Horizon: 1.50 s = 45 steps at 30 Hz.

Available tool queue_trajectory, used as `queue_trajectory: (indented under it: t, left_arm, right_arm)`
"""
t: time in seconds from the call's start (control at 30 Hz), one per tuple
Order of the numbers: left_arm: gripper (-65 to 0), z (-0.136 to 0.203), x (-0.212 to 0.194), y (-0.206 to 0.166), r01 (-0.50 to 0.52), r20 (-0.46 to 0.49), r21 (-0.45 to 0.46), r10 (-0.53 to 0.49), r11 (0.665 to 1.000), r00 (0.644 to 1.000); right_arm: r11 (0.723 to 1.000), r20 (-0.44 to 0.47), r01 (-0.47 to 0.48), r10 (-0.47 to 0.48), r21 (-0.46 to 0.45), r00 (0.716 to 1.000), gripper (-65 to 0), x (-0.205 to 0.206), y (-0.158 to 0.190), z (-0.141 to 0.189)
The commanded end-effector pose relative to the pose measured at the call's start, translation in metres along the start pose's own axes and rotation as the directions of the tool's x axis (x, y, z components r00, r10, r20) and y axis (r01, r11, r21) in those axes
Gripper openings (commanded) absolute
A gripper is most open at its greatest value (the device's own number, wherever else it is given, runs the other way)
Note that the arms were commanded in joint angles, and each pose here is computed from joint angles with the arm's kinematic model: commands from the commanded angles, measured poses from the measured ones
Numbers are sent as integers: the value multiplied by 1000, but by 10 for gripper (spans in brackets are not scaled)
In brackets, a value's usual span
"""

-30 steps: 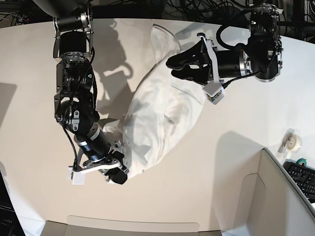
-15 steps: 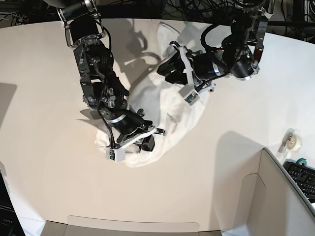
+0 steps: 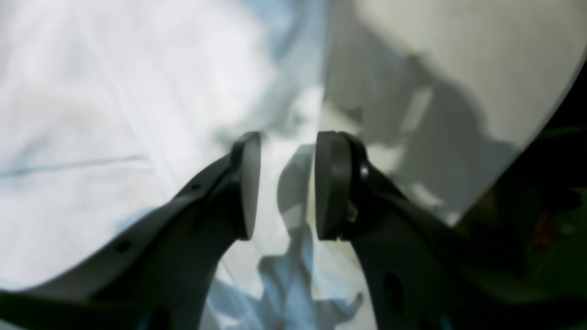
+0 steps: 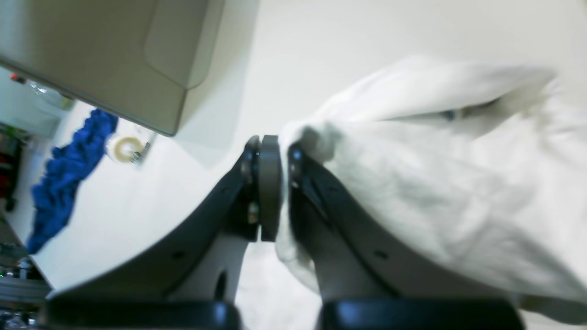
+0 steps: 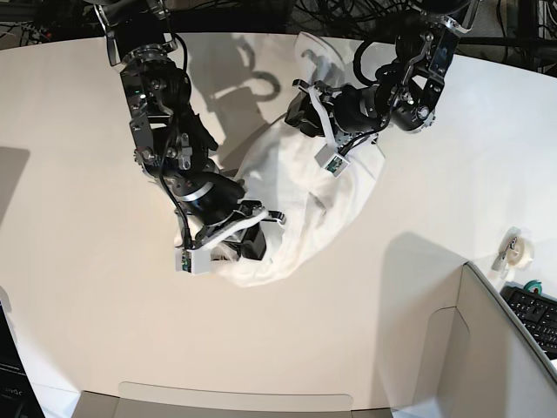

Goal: Layout the t-shirt on the table in an organized manner, then fold the t-shirt properly
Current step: 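Grasp the shirt with both grippers and pull it apart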

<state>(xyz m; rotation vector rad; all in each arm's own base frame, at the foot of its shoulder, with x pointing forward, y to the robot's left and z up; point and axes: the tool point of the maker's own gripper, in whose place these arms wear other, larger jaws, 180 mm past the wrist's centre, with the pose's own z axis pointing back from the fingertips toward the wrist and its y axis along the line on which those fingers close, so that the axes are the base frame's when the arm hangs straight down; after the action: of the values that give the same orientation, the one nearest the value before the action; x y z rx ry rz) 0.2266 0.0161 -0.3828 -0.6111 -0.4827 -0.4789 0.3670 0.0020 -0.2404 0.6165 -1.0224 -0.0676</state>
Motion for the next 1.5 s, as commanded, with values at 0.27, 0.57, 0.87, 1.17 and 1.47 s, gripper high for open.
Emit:
queue_trajectory:
  t: [0.27, 0.57, 0.87, 1.17, 1.47]
  left_arm:
    - [-451, 46, 27, 68, -128, 172, 156, 100, 979, 980]
    - [-451, 72, 22, 116, -251, 237, 241, 194, 938, 952]
    - [-451, 87, 71, 12, 107, 309, 139, -146, 984, 940]
    - [-451, 47, 51, -56, 257, 234, -62, -236, 964, 943]
    - [-451, 27, 44, -108, 292, 234, -200, -243, 935, 941]
  right_arm:
    - [993, 41, -40, 44, -107, 998, -650, 8, -50, 35]
    - [976, 44, -43, 53, -215, 998, -650, 10, -95, 62]
    - [965, -140, -89, 55, -249, 989, -650, -14, -108, 67]
    - [840, -293, -315, 196, -441, 936, -650, -20, -163, 95]
    - [631, -338, -483, 346, -607, 875, -650, -1, -200, 120]
